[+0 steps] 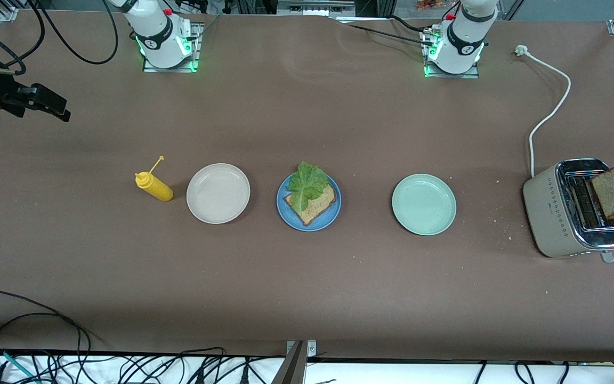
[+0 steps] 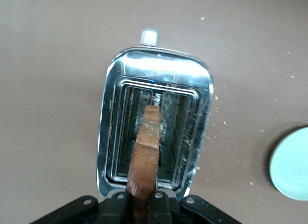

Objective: Make sandwich in blue plate with both arms
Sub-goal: 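Grasp the toasted bread slice in the toaster with the left gripper, then lift the bread slice out and carry it to the blue plate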

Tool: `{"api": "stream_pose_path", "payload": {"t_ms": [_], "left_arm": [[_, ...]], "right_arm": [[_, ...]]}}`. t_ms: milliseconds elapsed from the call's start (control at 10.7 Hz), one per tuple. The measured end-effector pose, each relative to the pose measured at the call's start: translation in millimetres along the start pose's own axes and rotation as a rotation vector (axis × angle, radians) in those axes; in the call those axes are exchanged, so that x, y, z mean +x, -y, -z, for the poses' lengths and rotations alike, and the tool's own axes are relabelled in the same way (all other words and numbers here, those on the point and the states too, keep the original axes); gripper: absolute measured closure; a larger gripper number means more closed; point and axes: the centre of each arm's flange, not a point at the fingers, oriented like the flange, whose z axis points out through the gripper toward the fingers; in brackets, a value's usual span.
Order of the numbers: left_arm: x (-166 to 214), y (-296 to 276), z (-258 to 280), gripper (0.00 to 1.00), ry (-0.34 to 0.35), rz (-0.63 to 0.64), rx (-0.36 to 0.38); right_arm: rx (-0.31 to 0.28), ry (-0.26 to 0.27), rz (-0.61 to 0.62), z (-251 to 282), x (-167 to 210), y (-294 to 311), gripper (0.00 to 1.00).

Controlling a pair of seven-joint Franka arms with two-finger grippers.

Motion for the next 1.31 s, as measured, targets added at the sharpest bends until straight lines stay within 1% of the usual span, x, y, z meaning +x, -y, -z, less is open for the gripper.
{"api": "stream_pose_path", "payload": {"t_ms": [187,374,468,655,842,935,1122,1216,1309], "left_arm": [[-8,-30,33,0.90,0.010,-0.006,-0.011],[-15,-75,45,0.90,0.044,0.026,-0.035],[-17,-96,47,0.90,0.055,0.067,-0.078],[-19,-121,44,0.90,0.101,0.132,-0.214],[-16,-148,27,0.90,0.164,0.162,-0.298],[-13,-175,18,0.90,0.187,0.190,-0.325],[-12,-257,0,0.90,0.217,0.257,-0.373],[-16,-302,-9,0.90,0.226,0.291,-0.386],[-23,-347,-17,0.90,0.222,0.328,-0.391]], "right_arm": [[-0.002,0.019,-0.007,-10,6,0,0.00],[0.000,0.028,-0.009,-15,10,1,0.00],[0.001,0.027,-0.009,-14,10,2,0.00],[0.014,0.023,-0.009,-12,10,2,0.00],[0.027,0.038,-0.021,-20,16,0,0.00],[0.028,0.028,-0.027,-19,21,-2,0.00],[0.035,-0.023,-0.033,6,24,-5,0.00],[0.037,-0.043,-0.048,17,24,-14,0.00],[0.039,-0.052,-0.075,22,24,-29,0.00]]}}
